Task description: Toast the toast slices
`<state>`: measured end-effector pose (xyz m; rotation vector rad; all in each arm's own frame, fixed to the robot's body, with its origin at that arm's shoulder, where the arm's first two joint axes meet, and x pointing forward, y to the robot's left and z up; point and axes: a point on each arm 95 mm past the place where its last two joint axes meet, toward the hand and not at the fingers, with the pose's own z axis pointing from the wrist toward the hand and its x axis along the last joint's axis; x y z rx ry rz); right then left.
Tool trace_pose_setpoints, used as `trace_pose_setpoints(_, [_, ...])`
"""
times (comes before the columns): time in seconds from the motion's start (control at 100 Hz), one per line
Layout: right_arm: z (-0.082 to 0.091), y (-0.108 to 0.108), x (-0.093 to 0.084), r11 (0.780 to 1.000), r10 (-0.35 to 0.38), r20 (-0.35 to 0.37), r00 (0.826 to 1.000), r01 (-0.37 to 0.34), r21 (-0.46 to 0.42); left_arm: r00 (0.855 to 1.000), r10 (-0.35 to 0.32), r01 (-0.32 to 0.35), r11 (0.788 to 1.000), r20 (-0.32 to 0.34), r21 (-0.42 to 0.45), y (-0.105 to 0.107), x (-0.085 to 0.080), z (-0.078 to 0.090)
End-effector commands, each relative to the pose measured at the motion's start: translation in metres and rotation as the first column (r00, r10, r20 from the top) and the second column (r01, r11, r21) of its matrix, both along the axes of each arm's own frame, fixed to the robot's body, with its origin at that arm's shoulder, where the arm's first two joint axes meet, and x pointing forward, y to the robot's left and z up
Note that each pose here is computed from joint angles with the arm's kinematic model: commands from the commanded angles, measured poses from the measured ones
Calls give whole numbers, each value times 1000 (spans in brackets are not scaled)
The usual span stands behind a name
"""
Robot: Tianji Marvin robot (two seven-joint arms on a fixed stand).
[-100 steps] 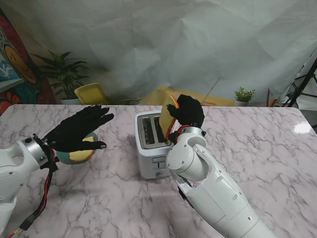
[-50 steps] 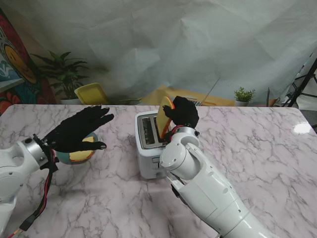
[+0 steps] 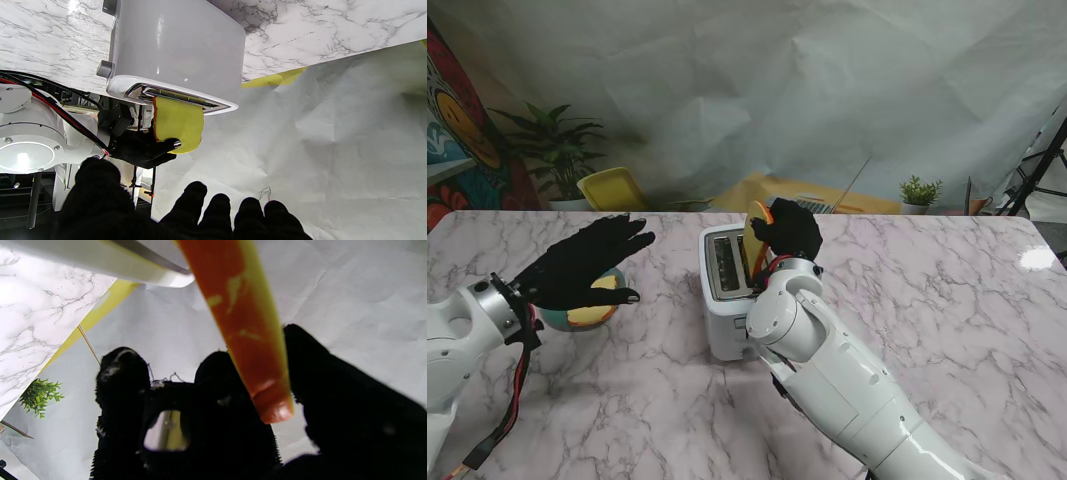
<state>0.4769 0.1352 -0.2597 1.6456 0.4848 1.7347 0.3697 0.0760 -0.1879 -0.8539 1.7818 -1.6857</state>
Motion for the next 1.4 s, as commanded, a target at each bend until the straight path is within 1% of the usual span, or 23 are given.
trace_pose_setpoints(0.0, [-5,-2,0,1000,3,-7,1000,-4,-22,1000,-5,5,1000,-8,11,-1,-2,-1])
trace_pose_setpoints(0.3, [-13,-8,-2,999,14,-32,999,-15,-49,1000,-4,4,1000,-4,10,-1,-2,-2])
trace_pose_setpoints(0.66, [-22,-7,-5,996,29,-70,997,-35,-78,1000,-19,19,1000,0,8,-4,-2,0])
trace_pose_setpoints(0.99, [-24,-6,-6,996,20,-87,996,-28,-89,1000,-26,26,1000,0,14,-6,-2,0])
trace_pose_setpoints(1.17, [-25,-9,-9,993,14,-133,991,-29,-112,1000,-26,26,1000,0,11,-7,-2,0])
trace_pose_setpoints(1.39, [-26,-11,-11,993,20,-166,986,-40,-114,1000,-26,26,1000,1,9,-7,-1,-1])
